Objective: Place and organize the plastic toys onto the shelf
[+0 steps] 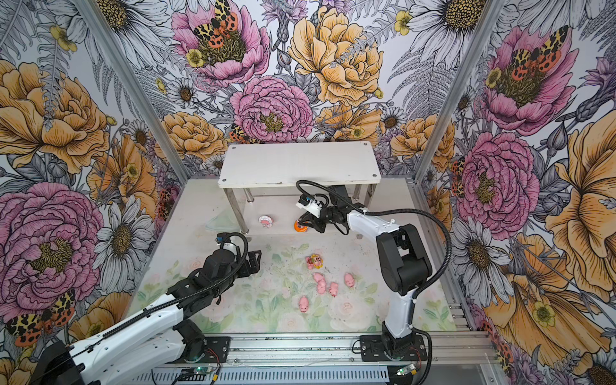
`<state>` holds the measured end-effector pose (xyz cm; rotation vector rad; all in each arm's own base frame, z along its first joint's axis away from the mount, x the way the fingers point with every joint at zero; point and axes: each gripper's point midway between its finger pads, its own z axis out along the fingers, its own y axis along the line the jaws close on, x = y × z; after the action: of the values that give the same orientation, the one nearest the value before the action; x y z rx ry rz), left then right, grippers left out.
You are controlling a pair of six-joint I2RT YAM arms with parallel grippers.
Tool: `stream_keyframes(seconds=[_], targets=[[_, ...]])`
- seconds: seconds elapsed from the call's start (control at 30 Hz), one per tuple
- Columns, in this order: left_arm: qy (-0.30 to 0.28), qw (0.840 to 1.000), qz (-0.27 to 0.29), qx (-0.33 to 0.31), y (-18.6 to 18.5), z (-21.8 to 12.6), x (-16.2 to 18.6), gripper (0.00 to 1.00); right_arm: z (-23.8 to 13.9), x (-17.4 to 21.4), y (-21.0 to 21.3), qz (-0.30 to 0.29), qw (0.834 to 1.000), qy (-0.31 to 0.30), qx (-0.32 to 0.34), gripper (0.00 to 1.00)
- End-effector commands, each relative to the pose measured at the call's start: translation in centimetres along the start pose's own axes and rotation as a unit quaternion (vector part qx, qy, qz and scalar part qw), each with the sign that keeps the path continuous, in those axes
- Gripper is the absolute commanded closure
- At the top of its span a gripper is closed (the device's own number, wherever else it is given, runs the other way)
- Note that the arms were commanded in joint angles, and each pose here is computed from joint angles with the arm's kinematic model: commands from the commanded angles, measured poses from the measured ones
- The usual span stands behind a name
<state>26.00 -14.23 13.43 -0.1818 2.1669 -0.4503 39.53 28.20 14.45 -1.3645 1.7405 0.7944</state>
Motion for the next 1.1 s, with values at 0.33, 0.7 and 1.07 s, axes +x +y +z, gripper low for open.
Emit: stream_keyframes(seconds=[0.33,0.7,1.07], targets=[[-0.010,1.000,-0.004,0.026,-1.6,0.1,-1.4,0.01,0.9,1.0,-0.3,0.014,1.000,0.007,-0.018,0.98],[-0.007,1.000,-0.004,0.023,-1.4,0.1,-1.3,0.01,1.3,0.3,-1.4,0.010,1.000,0.002,-0.013,0.88],[-0.006,1.000,-0.004,0.023,-1.4,0.1,-1.3,0.01,1.5,0.7,-1.5,0.022,1.000,0.005,-0.013,0.69]])
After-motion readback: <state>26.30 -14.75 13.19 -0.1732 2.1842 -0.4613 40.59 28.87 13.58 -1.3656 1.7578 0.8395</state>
